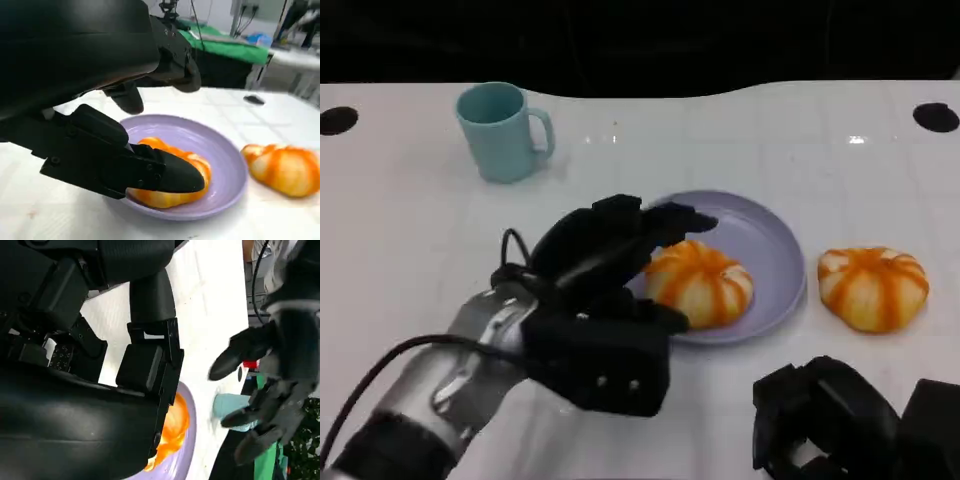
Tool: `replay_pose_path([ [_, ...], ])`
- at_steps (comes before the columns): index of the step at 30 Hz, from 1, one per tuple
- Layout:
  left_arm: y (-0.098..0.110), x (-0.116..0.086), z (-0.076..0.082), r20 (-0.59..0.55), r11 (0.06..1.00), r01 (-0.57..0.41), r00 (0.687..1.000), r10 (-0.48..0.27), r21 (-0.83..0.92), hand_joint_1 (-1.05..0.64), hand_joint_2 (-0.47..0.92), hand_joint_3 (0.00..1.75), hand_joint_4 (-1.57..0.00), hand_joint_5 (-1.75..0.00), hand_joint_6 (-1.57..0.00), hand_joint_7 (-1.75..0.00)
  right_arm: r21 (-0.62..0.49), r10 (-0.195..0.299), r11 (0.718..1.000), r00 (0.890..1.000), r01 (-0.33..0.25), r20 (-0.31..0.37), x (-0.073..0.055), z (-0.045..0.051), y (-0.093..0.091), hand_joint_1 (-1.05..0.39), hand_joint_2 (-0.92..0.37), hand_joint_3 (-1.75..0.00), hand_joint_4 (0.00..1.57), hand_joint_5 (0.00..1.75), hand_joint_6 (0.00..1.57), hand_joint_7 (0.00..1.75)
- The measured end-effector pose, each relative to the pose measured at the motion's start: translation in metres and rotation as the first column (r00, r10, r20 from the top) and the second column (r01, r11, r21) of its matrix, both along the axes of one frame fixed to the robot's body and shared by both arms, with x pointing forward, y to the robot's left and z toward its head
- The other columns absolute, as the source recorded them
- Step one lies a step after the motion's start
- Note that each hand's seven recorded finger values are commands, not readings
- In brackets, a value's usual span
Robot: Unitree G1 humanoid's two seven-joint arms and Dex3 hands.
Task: Grasp the bread from the table and place it into the plate.
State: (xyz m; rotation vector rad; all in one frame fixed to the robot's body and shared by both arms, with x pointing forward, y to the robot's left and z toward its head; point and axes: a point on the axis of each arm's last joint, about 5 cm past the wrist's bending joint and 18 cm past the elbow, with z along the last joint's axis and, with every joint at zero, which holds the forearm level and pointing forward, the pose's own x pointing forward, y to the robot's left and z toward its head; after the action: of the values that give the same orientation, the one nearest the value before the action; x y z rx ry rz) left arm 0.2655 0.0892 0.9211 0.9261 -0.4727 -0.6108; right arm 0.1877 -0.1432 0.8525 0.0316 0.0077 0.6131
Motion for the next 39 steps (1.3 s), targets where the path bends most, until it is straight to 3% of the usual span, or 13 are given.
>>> replay_pose_path([
  [6,0.017,-0.013,-0.011,-0.101,0.959,-0.003,0.995,-0.026,-0.282,-0.66,0.92,0.29,-0.48,-1.28,-0.59,-0.65,0.002,-0.002,1.000,1.000,0.002,0.003,-0.001,0.0013,0.000,-1.05,-0.13,-1.19,1.55,1.26,1.57,0.97],
  [11,0.027,-0.024,-0.021,-0.225,0.861,-0.022,0.968,-0.108,-0.508,-0.66,0.92,0.24,-0.58,-1.57,-0.60,-1.15,0.000,-0.001,1.000,1.000,0.001,0.001,-0.002,0.0013,0.000,-1.05,-0.14,-1.18,1.57,1.24,1.57,0.97],
  [14,0.031,-0.033,-0.031,-0.295,0.789,-0.051,0.941,-0.168,-0.612,-0.76,0.92,0.29,-0.63,-1.72,-0.57,-1.45,0.002,0.002,1.000,1.000,-0.002,-0.002,-0.002,0.0004,0.000,-1.05,-0.14,-1.17,1.57,1.23,1.57,0.95],
  [21,0.044,-0.046,-0.041,-0.349,0.701,-0.089,0.907,-0.237,-0.708,-0.78,0.92,0.26,-0.70,-1.75,-0.62,-1.61,0.013,0.010,1.000,1.000,-0.010,-0.005,0.000,0.0001,0.000,-1.05,-0.14,-1.15,1.57,1.23,1.57,0.93],
  [27,0.048,-0.063,-0.059,-0.456,0.590,-0.202,0.830,-0.320,-0.781,-0.80,0.92,0.26,-0.78,-1.75,-0.67,-1.68,0.013,0.016,1.000,1.000,-0.016,-0.001,0.002,0.0007,0.000,-1.05,-0.15,-1.14,1.57,1.22,1.57,0.92],
  [32,0.049,-0.072,-0.062,-0.485,0.542,-0.247,0.799,-0.354,-0.803,-0.77,0.92,0.25,-0.83,-1.75,-0.69,-1.73,0.012,0.012,1.000,1.000,-0.012,0.000,0.001,0.0006,0.000,-1.05,-0.16,-1.14,1.56,1.22,1.57,0.93],
  [39,0.050,-0.083,-0.071,-0.553,0.469,-0.338,0.696,-0.459,-0.816,-0.75,0.92,0.17,-0.88,-1.75,-0.71,-1.73,0.011,0.010,1.000,1.000,-0.010,0.006,0.001,0.0016,0.000,-1.05,-0.16,-1.14,1.56,1.22,1.57,0.94],
])
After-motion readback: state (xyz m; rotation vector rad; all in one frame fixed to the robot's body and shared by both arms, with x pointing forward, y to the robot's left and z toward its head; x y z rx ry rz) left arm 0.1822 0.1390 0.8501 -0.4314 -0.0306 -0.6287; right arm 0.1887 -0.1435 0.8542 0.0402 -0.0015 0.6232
